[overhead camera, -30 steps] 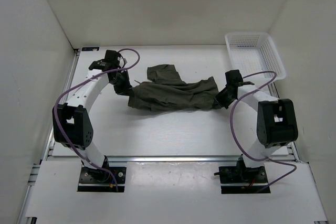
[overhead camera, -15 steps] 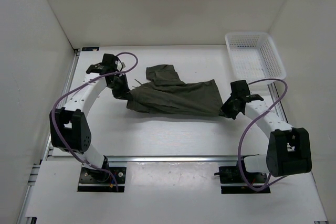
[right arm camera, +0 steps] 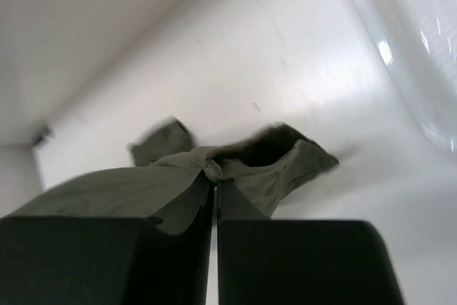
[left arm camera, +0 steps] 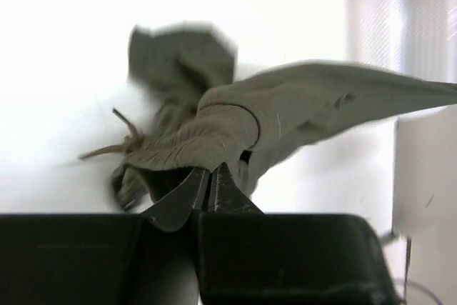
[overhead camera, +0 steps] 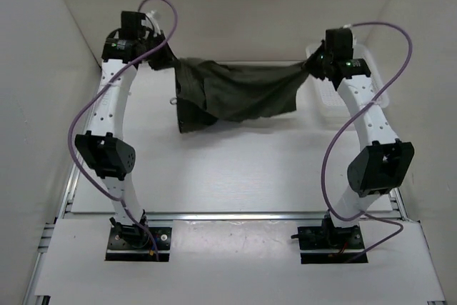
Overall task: Fold and stack the shorts
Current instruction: Flatten the shorts out
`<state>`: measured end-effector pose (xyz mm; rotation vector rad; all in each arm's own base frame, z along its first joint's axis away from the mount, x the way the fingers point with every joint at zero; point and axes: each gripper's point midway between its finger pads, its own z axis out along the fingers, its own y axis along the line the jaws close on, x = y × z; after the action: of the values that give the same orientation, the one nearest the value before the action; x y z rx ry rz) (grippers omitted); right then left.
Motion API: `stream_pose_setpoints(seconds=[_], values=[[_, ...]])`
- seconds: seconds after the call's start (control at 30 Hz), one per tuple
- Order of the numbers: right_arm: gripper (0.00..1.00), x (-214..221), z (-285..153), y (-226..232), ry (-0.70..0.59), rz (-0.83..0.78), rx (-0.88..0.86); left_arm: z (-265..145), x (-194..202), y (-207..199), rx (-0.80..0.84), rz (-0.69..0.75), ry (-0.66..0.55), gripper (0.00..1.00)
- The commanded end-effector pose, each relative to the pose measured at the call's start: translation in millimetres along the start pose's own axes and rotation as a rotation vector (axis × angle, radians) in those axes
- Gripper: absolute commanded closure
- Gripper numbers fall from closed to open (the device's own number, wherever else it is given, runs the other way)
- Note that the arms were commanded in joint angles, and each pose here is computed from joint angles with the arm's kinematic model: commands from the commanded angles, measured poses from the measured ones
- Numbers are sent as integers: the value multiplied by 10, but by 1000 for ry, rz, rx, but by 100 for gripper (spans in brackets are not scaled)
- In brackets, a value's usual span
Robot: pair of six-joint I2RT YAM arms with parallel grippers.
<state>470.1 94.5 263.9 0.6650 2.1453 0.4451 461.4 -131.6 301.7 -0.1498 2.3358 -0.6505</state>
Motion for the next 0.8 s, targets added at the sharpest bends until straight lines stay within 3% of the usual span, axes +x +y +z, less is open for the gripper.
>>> stream_pose_setpoints(seconds=[0.0, 0.1, 0.2, 0.23, 0.33, 0.4, 0.47, 0.5, 0.53, 0.6, 0.67, 0.77], values=[[100, -742, -561, 408, -193, -23, -124, -711, -600, -422, 97, 80, -244, 90], [100, -649, -669, 383, -174, -49, -143, -1093, -685, -548, 128, 122, -346, 90], [100, -446, -776, 236, -162, -51, -152, -1106, -331, -418, 106, 145, -277, 90], [100, -193, -728, 17, -122, -51, -119, -1076, -194, -347, 93, 143, -246, 90], [100, 245, -765, -367, -61, -52, -68, -911, 426, 55, 7, 107, -144, 90], [100, 798, -708, -872, 26, -54, 18, -750, 1060, 407, -60, 36, -32, 90], [91, 1170, -707, -1197, 86, -55, 67, -631, 1508, 662, -107, -46, 63, 57], [82, 1506, -725, -1444, 148, -54, 93, -514, 1936, 857, -140, -134, 167, 37], [66, 1684, -763, -1527, 193, -37, 95, -505, 2115, 867, -119, -182, 210, 20], [55, 1900, -874, -1711, 232, -20, 130, -492, 2409, 927, -135, -269, 267, 15], [49, 2009, -940, -1797, 251, 2, 150, -544, 2440, 951, -165, -303, 253, 15], [46, 2054, -1020, -1856, 265, 10, 176, -635, 2561, 994, -227, -391, 265, 23]])
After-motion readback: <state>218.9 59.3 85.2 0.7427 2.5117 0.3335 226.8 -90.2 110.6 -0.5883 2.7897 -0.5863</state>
